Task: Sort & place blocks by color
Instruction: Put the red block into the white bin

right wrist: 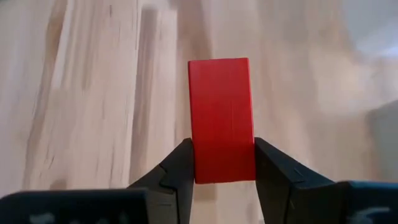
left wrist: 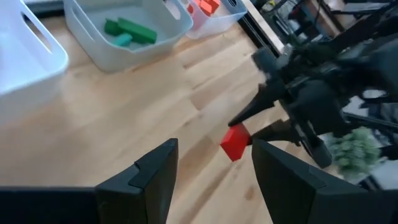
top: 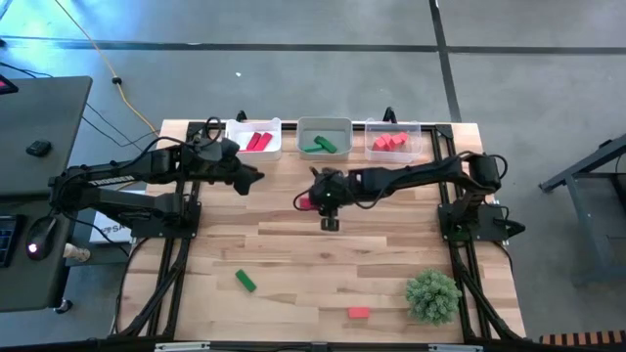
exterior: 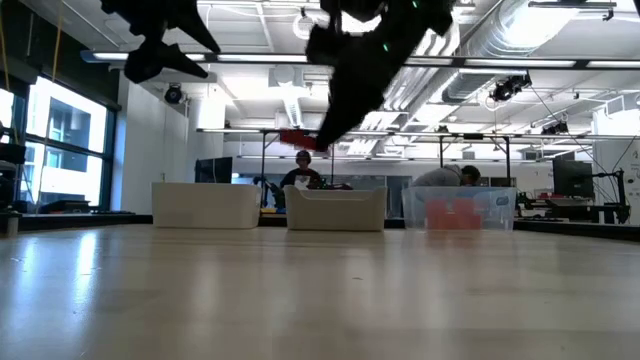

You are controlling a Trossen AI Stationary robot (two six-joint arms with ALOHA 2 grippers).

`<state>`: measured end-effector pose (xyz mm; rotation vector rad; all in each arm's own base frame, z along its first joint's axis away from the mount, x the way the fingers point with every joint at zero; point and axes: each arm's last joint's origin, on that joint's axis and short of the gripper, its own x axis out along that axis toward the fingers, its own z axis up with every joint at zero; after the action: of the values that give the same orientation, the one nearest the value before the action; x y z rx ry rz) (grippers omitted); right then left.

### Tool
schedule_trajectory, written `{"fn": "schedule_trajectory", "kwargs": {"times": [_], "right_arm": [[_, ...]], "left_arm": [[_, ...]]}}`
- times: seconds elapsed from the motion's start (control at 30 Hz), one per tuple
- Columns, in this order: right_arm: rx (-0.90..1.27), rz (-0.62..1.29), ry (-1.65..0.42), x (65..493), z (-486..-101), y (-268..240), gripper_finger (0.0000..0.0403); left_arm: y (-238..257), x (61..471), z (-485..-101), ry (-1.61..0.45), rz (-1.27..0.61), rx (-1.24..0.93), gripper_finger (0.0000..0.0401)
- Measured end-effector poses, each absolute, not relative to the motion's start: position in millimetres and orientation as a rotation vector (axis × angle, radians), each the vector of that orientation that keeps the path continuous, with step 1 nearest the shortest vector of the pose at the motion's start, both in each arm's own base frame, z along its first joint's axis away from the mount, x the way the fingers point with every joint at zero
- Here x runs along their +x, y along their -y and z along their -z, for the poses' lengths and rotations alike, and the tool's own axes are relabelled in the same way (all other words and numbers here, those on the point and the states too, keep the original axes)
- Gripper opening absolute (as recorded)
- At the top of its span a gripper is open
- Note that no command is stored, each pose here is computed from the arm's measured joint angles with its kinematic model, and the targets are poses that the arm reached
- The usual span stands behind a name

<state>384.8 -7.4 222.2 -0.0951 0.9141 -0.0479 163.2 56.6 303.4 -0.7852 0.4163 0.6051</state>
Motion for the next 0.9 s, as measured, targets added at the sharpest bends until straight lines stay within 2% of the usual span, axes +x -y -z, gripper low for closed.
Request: {"fn": "schedule_trajectory", "kwargs": {"times": [0.33, 0.9], "right_arm": [[-0.247, 0.142, -0.778, 401.7, -279.7, 2.4, 0.0110], [-0.364, 0.284, -0.641, 409.9, -309.6, -5.0, 0.0110]], "left_arm": [[-55.0, 163.9, -303.5, -0.407, -0.573, -0.910, 0.0196], [-58.1, 174.0, -311.3, -0.280, -0.541, -0.990, 0.0195]]}}
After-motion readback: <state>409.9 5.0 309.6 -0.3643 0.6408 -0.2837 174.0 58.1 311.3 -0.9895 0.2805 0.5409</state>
